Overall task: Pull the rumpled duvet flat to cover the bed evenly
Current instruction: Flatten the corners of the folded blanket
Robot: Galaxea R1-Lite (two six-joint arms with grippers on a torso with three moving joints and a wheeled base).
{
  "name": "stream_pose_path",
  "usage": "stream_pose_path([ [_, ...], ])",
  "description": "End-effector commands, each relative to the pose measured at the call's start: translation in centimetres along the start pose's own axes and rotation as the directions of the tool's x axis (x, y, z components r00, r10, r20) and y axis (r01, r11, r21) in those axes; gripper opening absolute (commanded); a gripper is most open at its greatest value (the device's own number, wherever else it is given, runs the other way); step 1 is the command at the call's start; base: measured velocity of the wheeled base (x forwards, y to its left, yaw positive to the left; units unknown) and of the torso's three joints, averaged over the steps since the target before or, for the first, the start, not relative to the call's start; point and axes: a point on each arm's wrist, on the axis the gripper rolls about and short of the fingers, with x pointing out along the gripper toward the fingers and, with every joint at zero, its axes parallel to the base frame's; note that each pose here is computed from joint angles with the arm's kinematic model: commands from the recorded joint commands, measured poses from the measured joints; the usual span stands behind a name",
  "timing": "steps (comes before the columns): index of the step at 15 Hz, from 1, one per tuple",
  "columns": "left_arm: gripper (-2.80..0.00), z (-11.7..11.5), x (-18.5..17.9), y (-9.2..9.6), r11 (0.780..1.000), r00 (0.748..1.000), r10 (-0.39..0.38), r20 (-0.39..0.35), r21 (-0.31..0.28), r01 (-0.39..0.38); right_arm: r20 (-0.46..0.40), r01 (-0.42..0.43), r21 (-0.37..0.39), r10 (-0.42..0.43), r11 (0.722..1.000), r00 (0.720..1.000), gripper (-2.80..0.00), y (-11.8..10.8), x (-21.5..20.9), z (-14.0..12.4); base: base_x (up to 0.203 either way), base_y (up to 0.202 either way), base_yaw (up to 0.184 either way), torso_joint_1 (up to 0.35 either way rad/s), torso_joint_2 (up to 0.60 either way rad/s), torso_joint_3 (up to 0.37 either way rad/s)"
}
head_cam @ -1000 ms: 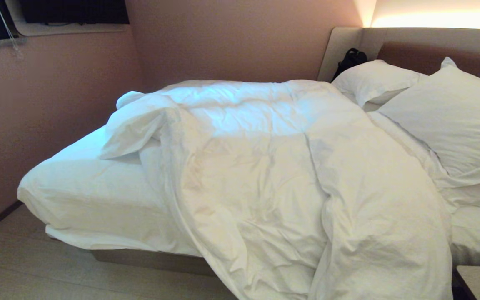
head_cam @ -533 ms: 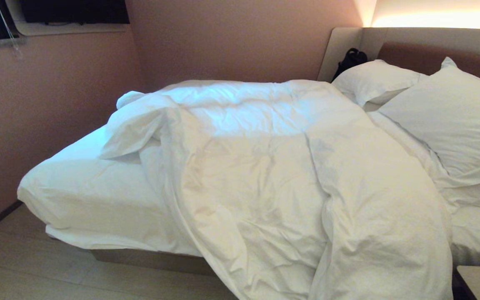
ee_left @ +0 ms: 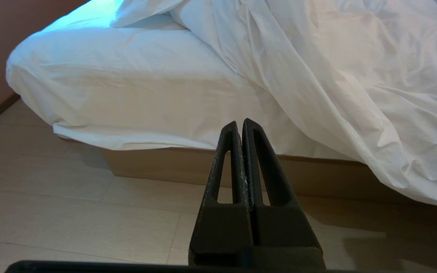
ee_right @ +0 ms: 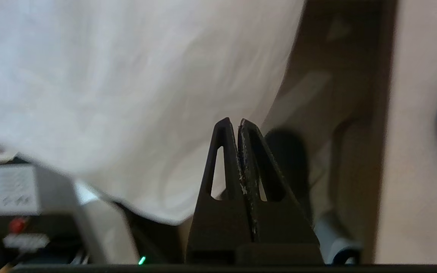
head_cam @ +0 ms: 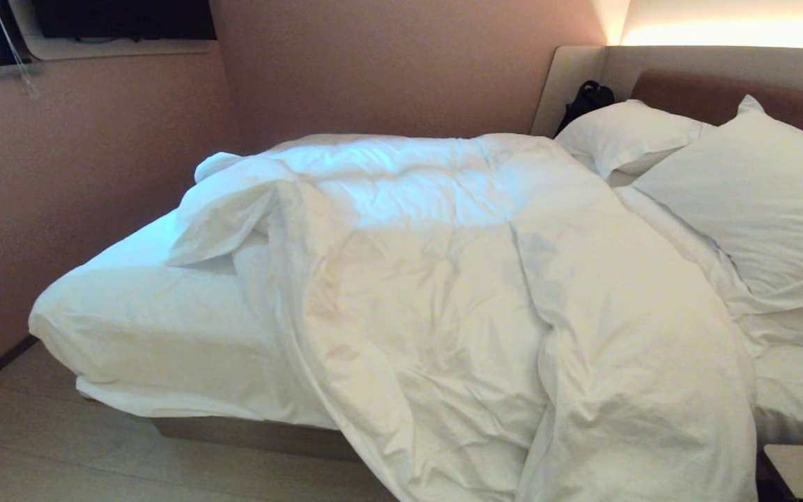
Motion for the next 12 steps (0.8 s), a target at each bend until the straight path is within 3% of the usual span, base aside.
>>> stream_pose_path([
  [1,-2.80,-0.01,0.00,0.00,1.000,1.000,0.000,0.000,0.000,0.000,-0.054,-0.028,0.034,0.030,0.999,0.998,-2.80,0.51,-0.26,-0.57,0.000,0.000,0.000,0.000,0.00,0.000],
  [2,-2.80,-0.01,0.00,0.00,1.000,1.000,0.000,0.000,0.000,0.000,-0.055,-0.028,0.034,0.030,0.999,0.998,-2.80,0.51,-0.25,-0.58,0.000,0.000,0.000,0.000,0.00,0.000],
  [3,-2.80,0.02,-0.01,0.00,1.000,1.000,0.000,0.001,0.000,0.000,-0.056,-0.027,0.030,0.029,0.999,0.998,0.00,0.51,-0.25,-0.60,0.000,0.000,0.000,0.000,0.00,0.000],
  [12,-2.80,-0.01,0.00,-0.01,1.000,1.000,-0.001,0.000,0.000,0.001,-0.092,-0.007,0.013,0.008,1.000,0.996,0.00,0.83,-0.13,-0.92,0.000,0.000,0.000,0.000,0.00,0.000],
])
